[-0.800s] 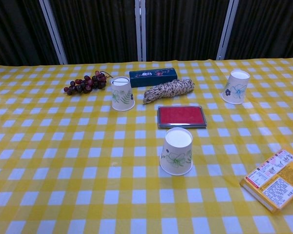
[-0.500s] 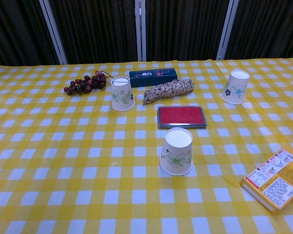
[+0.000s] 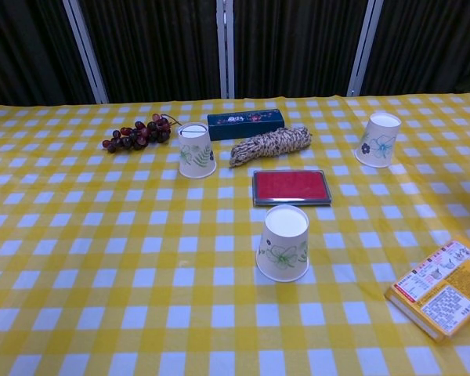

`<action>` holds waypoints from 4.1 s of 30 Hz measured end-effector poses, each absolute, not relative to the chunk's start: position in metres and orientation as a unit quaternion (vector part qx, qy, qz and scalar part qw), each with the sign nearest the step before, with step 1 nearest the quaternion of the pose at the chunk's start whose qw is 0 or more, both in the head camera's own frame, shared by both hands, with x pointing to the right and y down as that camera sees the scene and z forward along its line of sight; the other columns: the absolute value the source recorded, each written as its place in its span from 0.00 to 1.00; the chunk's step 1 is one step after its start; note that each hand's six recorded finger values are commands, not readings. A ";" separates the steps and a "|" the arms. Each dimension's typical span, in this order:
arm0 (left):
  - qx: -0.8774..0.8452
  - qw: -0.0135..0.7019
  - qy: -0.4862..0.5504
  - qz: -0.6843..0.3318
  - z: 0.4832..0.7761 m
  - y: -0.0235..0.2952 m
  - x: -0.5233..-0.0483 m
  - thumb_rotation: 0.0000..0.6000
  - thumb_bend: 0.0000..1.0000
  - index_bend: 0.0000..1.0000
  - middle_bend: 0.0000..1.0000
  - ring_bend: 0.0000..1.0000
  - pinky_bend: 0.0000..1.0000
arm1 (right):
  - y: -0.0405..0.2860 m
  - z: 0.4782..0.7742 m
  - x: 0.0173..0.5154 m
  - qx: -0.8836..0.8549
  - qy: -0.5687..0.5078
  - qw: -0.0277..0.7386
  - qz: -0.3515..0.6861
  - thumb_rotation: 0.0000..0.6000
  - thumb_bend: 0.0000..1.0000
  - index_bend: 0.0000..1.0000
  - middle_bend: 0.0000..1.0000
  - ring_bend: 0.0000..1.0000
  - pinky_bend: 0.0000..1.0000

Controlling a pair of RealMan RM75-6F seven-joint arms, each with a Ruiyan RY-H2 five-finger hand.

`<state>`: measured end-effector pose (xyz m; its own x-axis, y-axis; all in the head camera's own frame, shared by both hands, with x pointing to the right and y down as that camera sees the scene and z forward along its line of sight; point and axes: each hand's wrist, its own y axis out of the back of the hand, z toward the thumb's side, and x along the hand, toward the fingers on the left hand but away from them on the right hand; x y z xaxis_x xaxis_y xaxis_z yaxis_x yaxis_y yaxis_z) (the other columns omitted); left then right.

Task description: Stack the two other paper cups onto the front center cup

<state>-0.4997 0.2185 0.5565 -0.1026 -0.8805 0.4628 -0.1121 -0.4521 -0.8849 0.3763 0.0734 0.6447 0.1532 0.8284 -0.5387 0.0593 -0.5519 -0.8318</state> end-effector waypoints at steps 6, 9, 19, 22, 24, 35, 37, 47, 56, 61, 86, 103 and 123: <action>-0.580 0.306 0.414 -0.631 0.569 0.213 -0.507 1.00 0.00 0.00 0.00 0.00 0.00 | 0.022 0.683 0.354 -0.678 -0.323 0.329 0.573 1.00 0.13 0.19 0.24 0.17 0.28; -0.574 0.304 0.414 -0.638 0.573 0.212 -0.511 1.00 0.00 0.00 0.00 0.00 0.00 | 0.008 0.698 0.334 -0.688 -0.323 0.316 0.568 1.00 0.13 0.19 0.24 0.17 0.28; -0.562 0.300 0.422 -0.644 0.572 0.211 -0.520 1.00 0.00 0.00 0.00 0.00 0.00 | -0.003 0.722 0.309 -0.703 -0.330 0.291 0.559 1.00 0.19 0.23 0.24 0.18 0.28; -0.560 0.300 0.423 -0.646 0.572 0.210 -0.521 1.00 0.00 0.00 0.00 0.00 0.00 | -0.006 0.726 0.305 -0.702 -0.333 0.288 0.560 1.00 0.20 0.24 0.23 0.18 0.28; -0.559 0.299 0.424 -0.647 0.572 0.210 -0.522 1.00 0.00 0.00 0.00 0.00 0.00 | -0.009 0.729 0.304 -0.699 -0.332 0.287 0.564 1.00 0.21 0.24 0.24 0.18 0.29; -0.555 0.298 0.426 -0.649 0.572 0.209 -0.524 1.00 0.00 0.00 0.00 0.00 0.00 | -0.012 0.740 0.296 -0.694 -0.316 0.296 0.575 1.00 0.23 0.36 0.41 0.37 0.39; -0.555 0.298 0.426 -0.650 0.572 0.209 -0.524 1.00 0.00 0.00 0.00 0.00 0.00 | -0.013 0.739 0.296 -0.693 -0.320 0.299 0.573 1.00 0.24 0.37 0.42 0.38 0.40; -0.559 0.299 0.427 -0.644 0.569 0.210 -0.521 1.00 0.00 0.00 0.00 0.00 0.00 | -0.016 0.713 0.290 -0.706 -0.341 0.316 0.534 1.00 0.24 0.37 0.42 0.38 0.40; -0.567 0.300 0.428 -0.637 0.567 0.210 -0.518 1.00 0.00 0.00 0.00 0.00 0.00 | 0.009 0.663 0.263 -0.763 -0.328 0.318 0.458 1.00 0.24 0.37 0.42 0.38 0.40; -0.574 0.303 0.426 -0.631 0.566 0.209 -0.512 1.00 0.00 0.00 0.00 0.00 0.00 | 0.043 0.619 0.239 -0.800 -0.285 0.338 0.406 1.00 0.25 0.37 0.42 0.38 0.40; -0.579 0.303 0.431 -0.623 0.559 0.211 -0.511 1.00 0.00 0.00 0.00 0.00 0.00 | 0.127 0.580 0.160 -0.818 -0.131 0.456 0.325 1.00 0.25 0.38 0.42 0.38 0.40; -0.577 0.301 0.431 -0.625 0.560 0.210 -0.513 1.00 0.00 0.00 0.00 0.00 0.00 | 0.135 0.598 0.135 -0.827 -0.123 0.442 0.326 1.00 0.15 0.24 0.26 0.29 0.28; -0.574 0.297 0.432 -0.629 0.563 0.209 -0.518 1.00 0.00 0.00 0.00 0.00 0.00 | 0.131 0.583 0.187 -0.793 -0.133 0.462 0.373 1.00 0.00 0.00 0.00 0.00 0.03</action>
